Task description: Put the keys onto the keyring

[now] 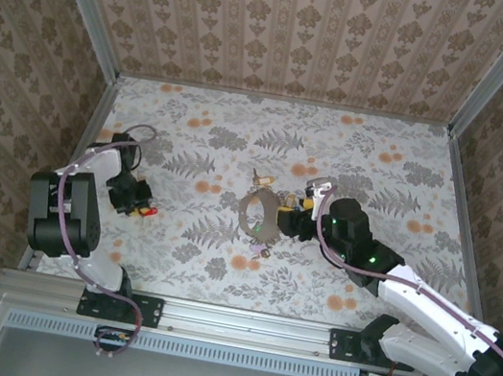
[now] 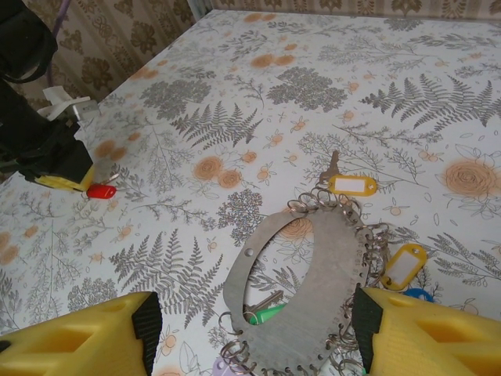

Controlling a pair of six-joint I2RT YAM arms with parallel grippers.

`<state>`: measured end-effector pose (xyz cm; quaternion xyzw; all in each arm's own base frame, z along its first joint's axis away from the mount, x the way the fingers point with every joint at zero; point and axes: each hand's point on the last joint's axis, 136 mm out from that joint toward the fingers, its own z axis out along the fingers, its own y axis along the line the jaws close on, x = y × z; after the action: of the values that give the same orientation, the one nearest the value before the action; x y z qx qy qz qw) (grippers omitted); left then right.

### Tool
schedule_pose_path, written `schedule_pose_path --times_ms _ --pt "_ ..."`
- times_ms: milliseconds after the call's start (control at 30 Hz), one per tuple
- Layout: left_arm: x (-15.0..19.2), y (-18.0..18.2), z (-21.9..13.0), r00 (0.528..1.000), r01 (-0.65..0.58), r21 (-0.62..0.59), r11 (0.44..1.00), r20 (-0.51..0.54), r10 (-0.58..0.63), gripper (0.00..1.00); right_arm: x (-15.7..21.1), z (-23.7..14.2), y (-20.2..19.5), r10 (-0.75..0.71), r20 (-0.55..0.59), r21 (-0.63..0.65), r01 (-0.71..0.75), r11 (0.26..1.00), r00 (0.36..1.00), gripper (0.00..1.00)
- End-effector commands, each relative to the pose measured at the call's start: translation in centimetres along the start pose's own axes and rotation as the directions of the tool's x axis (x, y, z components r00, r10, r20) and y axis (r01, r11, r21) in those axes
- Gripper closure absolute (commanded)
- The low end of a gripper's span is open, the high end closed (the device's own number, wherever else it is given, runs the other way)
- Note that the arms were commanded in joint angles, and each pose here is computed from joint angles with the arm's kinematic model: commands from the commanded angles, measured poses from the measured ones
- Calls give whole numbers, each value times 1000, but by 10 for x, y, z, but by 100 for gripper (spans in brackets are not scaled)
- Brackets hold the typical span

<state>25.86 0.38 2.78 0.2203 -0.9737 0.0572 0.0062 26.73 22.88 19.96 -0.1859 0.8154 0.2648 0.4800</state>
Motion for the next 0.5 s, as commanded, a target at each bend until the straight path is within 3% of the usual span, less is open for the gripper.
schedule_pose_path --times_ms 0,300,467 --pt "4 4 1 999 -14 -27 1000 -29 13 88 -6 -3 1 8 32 2 -9 1000 999 32" --pt "11 3 6 999 -10 -19 1000 -54 9 80 -5 -3 1 14 32 2 -14 1000 999 32" --pt "13 3 9 998 -10 -20 1000 -69 9 84 -6 -3 0 14 34 4 -14 1000 999 32"
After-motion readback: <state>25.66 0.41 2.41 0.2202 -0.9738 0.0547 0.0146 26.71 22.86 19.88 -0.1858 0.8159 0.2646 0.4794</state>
